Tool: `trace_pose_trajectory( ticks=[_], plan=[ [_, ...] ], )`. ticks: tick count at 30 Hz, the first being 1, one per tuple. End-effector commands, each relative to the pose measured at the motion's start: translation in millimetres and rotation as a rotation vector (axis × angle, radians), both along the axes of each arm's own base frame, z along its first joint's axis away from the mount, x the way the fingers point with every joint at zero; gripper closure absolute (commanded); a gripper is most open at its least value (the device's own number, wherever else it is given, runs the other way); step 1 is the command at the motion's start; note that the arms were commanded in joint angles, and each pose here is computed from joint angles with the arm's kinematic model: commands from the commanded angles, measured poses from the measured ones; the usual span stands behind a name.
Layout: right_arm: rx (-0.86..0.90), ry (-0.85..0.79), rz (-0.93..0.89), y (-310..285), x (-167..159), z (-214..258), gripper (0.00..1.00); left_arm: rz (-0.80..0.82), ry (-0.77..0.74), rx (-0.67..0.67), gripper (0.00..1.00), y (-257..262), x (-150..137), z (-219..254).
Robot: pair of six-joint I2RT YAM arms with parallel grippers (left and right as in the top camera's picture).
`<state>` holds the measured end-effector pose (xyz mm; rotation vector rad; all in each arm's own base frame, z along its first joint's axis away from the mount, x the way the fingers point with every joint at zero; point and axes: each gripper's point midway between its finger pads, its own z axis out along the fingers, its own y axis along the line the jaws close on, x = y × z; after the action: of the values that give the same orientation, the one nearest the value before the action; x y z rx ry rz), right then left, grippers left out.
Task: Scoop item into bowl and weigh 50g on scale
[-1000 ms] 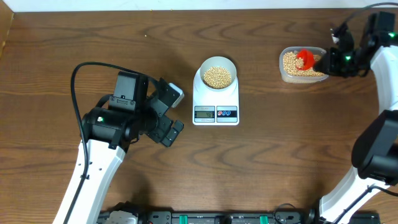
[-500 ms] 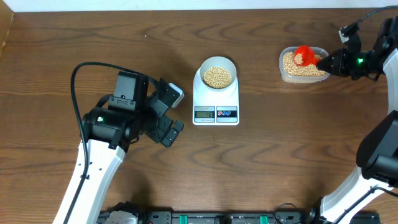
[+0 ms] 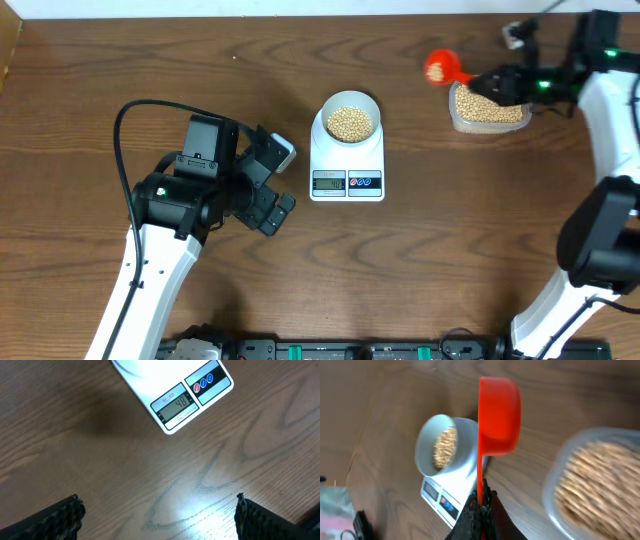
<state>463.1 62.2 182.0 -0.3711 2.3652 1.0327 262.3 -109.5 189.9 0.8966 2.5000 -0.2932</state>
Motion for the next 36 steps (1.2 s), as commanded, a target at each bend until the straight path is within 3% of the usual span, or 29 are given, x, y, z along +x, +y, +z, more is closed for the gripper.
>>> trace_pose_trajectory(
  ticks=[1, 11, 16, 19, 26, 30, 36],
  plan=[
    [0.055, -0.079, 0.08, 34.4, -2.5, 31.7, 0.98, -0.014, -0.002, 0.01, 0.02, 0.4, 0.4, -0.8],
    [0.059, -0.107, 0.242, 103.5, -19.6, 33.7, 0.99, -0.014, -0.002, 0.01, 0.02, 0.4, 0.4, -0.8],
    [-0.013, -0.196, 0.39, 123.4, -37.3, 25.1, 0.99, -0.014, -0.002, 0.01, 0.02, 0.4, 0.4, -0.8],
    [-0.11, -0.174, 0.369, 121.7, -34.5, 11.4, 0.99, -0.014, -0.002, 0.01, 0.02, 0.4, 0.4, -0.8],
    [-0.113, -0.188, 0.373, 126.3, -33.0, 12.2, 0.99, -0.014, -0.002, 0.011, 0.02, 0.5, 0.3, -0.8],
    [-0.111, -0.253, 0.465, 131.6, -42.8, 13.5, 0.99, -0.014, -0.002, 0.01, 0.02, 0.4, 0.4, -0.8],
    [-0.161, -0.217, 0.402, 125.3, -33.9, 7.2, 0.99, -0.014, -0.002, 0.01, 0.02, 0.4, 0.4, -0.8]
  ],
)
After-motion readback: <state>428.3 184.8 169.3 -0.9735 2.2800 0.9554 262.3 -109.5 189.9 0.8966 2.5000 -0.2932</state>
